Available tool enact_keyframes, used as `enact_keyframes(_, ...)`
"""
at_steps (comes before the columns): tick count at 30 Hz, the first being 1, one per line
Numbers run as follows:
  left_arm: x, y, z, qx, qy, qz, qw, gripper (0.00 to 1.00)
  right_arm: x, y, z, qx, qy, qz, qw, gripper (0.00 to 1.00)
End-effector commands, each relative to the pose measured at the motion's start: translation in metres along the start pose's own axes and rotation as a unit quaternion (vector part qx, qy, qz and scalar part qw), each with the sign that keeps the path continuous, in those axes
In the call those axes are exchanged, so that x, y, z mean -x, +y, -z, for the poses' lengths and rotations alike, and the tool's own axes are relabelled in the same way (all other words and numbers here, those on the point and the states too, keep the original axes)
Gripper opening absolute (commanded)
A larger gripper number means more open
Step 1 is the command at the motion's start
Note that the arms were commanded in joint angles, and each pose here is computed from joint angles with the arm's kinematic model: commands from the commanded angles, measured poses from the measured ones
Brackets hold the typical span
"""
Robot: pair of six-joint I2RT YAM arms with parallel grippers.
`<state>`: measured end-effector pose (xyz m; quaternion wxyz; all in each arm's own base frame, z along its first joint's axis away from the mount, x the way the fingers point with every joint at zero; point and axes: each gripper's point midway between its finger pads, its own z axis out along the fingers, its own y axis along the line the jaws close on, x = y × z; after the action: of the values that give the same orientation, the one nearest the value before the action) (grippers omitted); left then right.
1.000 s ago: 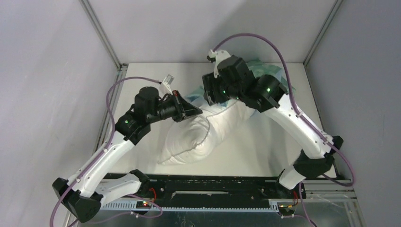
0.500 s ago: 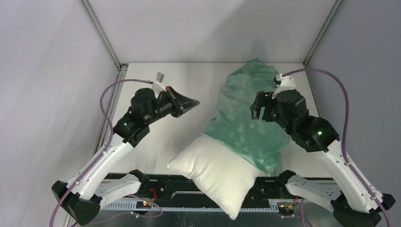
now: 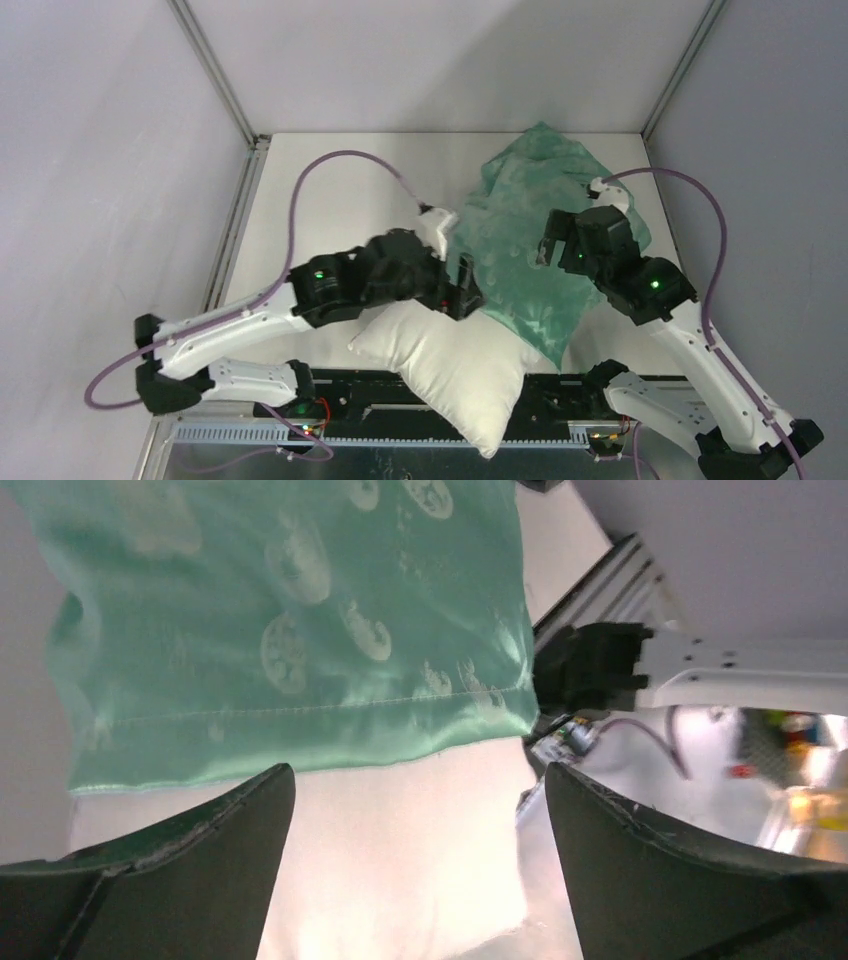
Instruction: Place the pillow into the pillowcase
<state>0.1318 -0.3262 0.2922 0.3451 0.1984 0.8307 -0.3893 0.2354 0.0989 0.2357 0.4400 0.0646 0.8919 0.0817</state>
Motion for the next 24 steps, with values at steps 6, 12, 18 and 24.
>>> enact_keyframes(6,-0.017,-0.020,-0.074,0.133,0.047,-0.285,0.948,1.00,0.024,-0.040,0.019,-0.053,-0.051,-0.066,0.995,0.99)
enact_keyframes(12,-0.051,0.011,-0.113,0.192,0.103,-0.341,0.914,1.00,0.025,-0.052,0.021,-0.066,-0.051,-0.074,0.994,1.00)
enact_keyframes(18,-0.047,0.083,-0.125,0.204,0.134,-0.172,0.954,0.22,0.019,-0.047,0.013,-0.057,-0.026,-0.069,0.996,1.00)
enact_keyframes(24,-0.002,0.102,-0.112,0.044,0.074,0.078,0.993,0.00,0.008,-0.040,0.001,-0.044,0.002,-0.062,0.997,1.00)
